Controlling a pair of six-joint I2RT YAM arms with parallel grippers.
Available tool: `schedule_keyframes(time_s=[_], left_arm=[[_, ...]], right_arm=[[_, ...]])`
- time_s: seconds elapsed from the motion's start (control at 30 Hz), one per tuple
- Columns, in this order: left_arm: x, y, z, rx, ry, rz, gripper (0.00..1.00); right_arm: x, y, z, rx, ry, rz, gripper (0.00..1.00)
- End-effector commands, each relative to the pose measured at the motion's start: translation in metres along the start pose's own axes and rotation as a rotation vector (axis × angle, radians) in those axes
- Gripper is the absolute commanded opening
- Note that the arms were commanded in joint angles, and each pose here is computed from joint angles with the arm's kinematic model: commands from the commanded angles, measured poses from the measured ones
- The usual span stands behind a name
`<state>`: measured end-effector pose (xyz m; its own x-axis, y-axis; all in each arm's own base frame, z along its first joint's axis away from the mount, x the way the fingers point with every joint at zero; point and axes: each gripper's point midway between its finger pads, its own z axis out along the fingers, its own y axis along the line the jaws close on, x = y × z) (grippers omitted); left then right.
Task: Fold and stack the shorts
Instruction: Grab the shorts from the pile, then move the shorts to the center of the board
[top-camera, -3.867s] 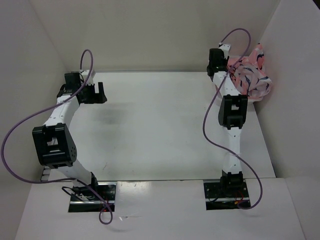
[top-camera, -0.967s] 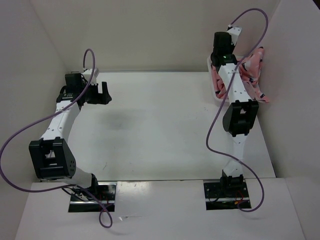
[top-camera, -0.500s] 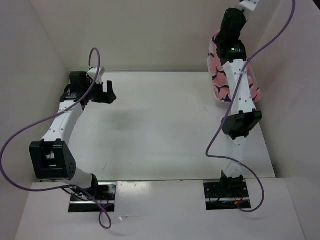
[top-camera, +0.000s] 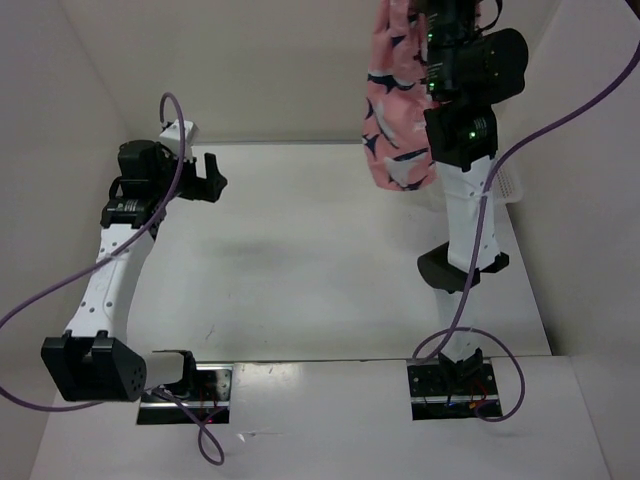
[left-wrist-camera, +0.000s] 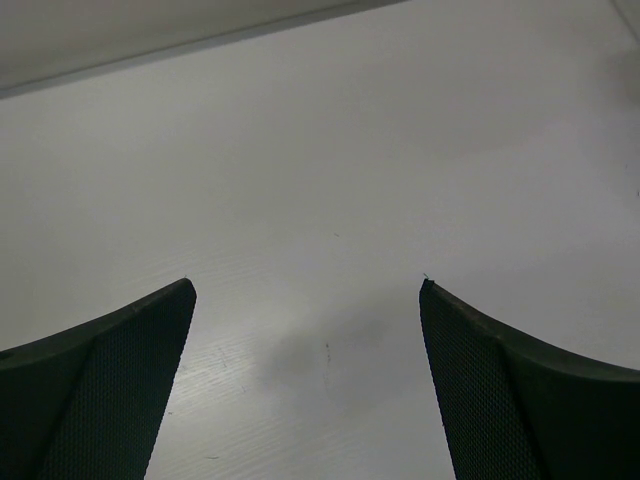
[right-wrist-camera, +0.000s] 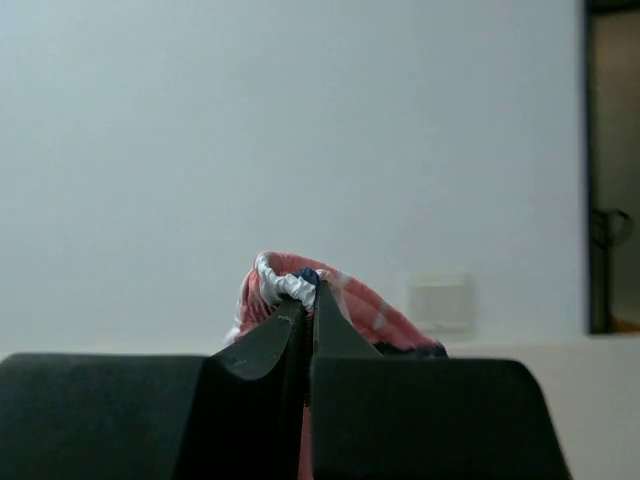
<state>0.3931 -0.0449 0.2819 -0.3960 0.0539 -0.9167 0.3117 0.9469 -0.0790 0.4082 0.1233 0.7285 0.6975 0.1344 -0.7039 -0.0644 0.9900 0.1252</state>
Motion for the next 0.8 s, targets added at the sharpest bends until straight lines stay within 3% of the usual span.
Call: schedule_keyframes(time_s=[0.0,0.1,0.3,0.33,0.4,0.43,0.47,0.6,0.77], left_arm=[[-0.017,0.0,-0.024,-0.045,-0.077,0.032,0.99],[-0.013,0.009,-0.037,-0.099,-0.082,0.025,0.99],[0.006,0.02,-0.05,-0.153,-0.059,0.002,0.99],[0.011,0.019,-0.052,-0.152,-0.049,-0.001,0.99],[0.023,0.022,-0.05,-0.158,-0.021,-0.015,0.99],[0.028,0.022,-0.049,-0.157,-0.009,-0.019,0.99],[0.034,0.023,-0.046,-0.155,0.012,-0.026,0.99],[0.038,0.019,-0.039,-0.13,0.031,-0.029,0.99],[0.056,0.013,-0.03,-0.127,0.08,-0.028,0.99]], right_arm=[[-0.019,0.067,-0.012,-0.234,-0.078,-0.01,0.0],[0.024,0.116,-0.026,-0.337,0.031,0.067,0.0],[0.162,0.171,-0.062,-0.404,0.394,0.182,0.02],[0.178,0.177,-0.068,-0.4,0.442,0.217,0.08],[0.221,0.187,-0.085,-0.415,0.548,0.21,0.3],[0.236,0.197,-0.095,-0.436,0.585,0.214,0.49],[0.238,0.197,-0.097,-0.433,0.602,0.225,0.59],[0.257,0.203,-0.117,-0.455,0.691,0.219,0.77],[0.277,0.19,-0.133,-0.4,0.793,0.165,0.86]])
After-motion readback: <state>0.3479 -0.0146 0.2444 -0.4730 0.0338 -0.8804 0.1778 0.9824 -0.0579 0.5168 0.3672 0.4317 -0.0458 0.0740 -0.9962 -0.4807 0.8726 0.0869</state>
